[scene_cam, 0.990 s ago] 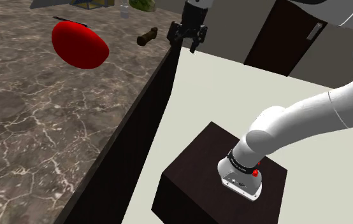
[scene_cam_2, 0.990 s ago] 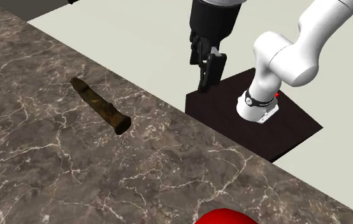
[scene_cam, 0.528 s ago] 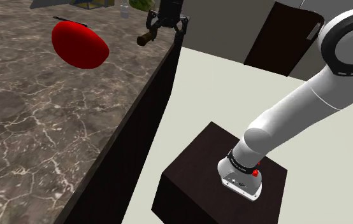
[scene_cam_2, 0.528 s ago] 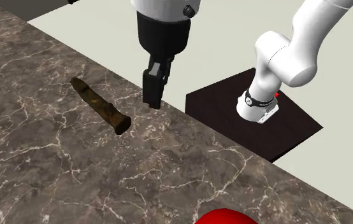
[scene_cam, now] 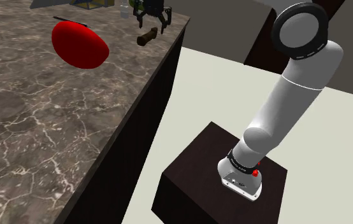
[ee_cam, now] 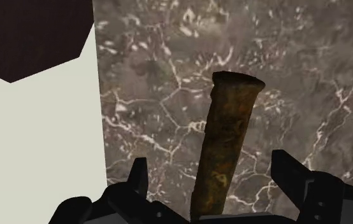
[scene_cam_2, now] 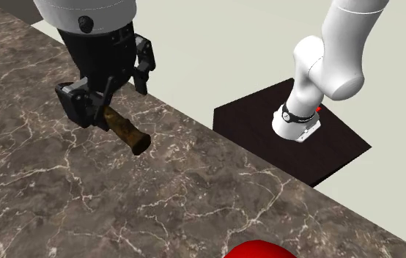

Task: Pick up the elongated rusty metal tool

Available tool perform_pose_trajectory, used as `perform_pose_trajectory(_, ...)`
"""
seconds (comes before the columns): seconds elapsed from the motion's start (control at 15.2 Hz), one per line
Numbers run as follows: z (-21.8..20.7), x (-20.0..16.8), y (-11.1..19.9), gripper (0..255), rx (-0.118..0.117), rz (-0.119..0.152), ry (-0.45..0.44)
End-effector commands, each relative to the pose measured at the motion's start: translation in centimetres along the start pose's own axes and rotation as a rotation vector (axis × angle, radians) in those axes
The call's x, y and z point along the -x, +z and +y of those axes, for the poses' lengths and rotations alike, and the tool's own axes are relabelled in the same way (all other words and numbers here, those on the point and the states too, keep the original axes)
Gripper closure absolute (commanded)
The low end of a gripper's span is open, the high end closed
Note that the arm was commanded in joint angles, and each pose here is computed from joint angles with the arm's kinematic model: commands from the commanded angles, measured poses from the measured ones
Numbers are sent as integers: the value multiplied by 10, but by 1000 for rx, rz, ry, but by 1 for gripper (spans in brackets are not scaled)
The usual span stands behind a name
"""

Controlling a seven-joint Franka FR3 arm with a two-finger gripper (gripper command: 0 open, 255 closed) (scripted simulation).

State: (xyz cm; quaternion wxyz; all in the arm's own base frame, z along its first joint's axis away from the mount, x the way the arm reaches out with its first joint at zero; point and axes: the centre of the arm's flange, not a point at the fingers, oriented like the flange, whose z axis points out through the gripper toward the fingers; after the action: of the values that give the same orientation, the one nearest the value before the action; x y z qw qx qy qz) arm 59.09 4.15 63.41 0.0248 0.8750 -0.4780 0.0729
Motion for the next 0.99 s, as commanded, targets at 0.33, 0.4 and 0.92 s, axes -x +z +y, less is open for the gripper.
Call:
perform_pose_trajectory(0.33,-15,-25,23,0,13,13,113)
perform_pose_trajectory(0.4,-15,-24,28,0,13,13,113)
perform_pose_trajectory(0.92,-15,-22,41,255,13,13,113)
